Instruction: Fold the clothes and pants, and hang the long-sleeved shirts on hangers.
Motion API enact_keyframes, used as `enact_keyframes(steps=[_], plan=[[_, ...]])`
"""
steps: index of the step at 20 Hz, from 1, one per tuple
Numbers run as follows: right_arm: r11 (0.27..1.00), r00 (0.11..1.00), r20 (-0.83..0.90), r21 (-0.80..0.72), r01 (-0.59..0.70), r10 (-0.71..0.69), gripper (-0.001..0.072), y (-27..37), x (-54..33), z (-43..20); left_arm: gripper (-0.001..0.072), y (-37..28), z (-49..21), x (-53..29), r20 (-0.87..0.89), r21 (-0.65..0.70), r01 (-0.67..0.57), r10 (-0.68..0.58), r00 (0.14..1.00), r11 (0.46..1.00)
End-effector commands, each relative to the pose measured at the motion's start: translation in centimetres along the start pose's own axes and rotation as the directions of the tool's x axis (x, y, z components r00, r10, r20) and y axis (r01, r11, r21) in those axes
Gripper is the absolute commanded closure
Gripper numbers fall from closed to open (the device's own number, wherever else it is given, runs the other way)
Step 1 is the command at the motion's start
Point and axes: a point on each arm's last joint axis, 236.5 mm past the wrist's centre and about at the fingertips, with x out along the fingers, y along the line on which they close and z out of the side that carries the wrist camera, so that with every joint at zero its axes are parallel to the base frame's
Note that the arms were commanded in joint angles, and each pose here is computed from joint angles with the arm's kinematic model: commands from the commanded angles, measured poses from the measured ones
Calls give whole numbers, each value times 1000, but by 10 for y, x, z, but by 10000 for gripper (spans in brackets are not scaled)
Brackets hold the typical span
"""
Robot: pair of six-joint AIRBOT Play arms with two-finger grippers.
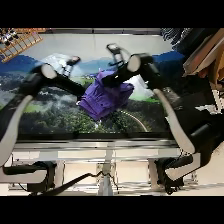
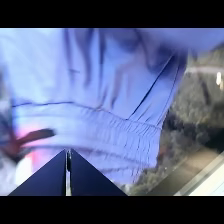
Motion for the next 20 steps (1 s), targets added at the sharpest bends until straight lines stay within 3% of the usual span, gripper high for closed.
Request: enact_keyframes(steps=[1,2,3,5,8,10,12,14,16,20], plan=[[989,998,-64,-145,-31,21,697,41,56,-20,698,27,-5,-68,68,-80,-42,47,997,996],[983,997,-79,-179,-42,29,695,52,68,-26,698,31,-6,-78,79,-90,-50,57,995,995],[977,995,-95,-206,-53,34,649,62,77,-32,698,34,-5,-86,96,-95,-60,69,993,994],[955,993,-108,-288,-70,40,422,76,77,-38,698,36,-4,-96,115,-100,-70,82,990,993],[939,998,-54,-345,4,-24,357,66,14,-8,697,32,-5,-102,120,-92,-71,82,989,993],[949,987,11,-275,155,-158,345,16,-55,13,697,31,-6,-108,127,-90,-74,85,988,993],[975,975,60,-48,215,-213,184,-46,-110,21,697,28,-4,-113,139,-85,-77,88,986,993],[983,997,50,174,54,-64,167,-80,-121,11,697,22,-2,-117,155,-83,-62,74,985,995],[938,982,112,297,-176,149,74,-90,-107,11,696,11,4,-118,181,-89,-16,32,983,996],[848,921,137,359,-390,366,62,-100,-45,7,696,-1,10,-119,207,-97,40,-19,978,994]])
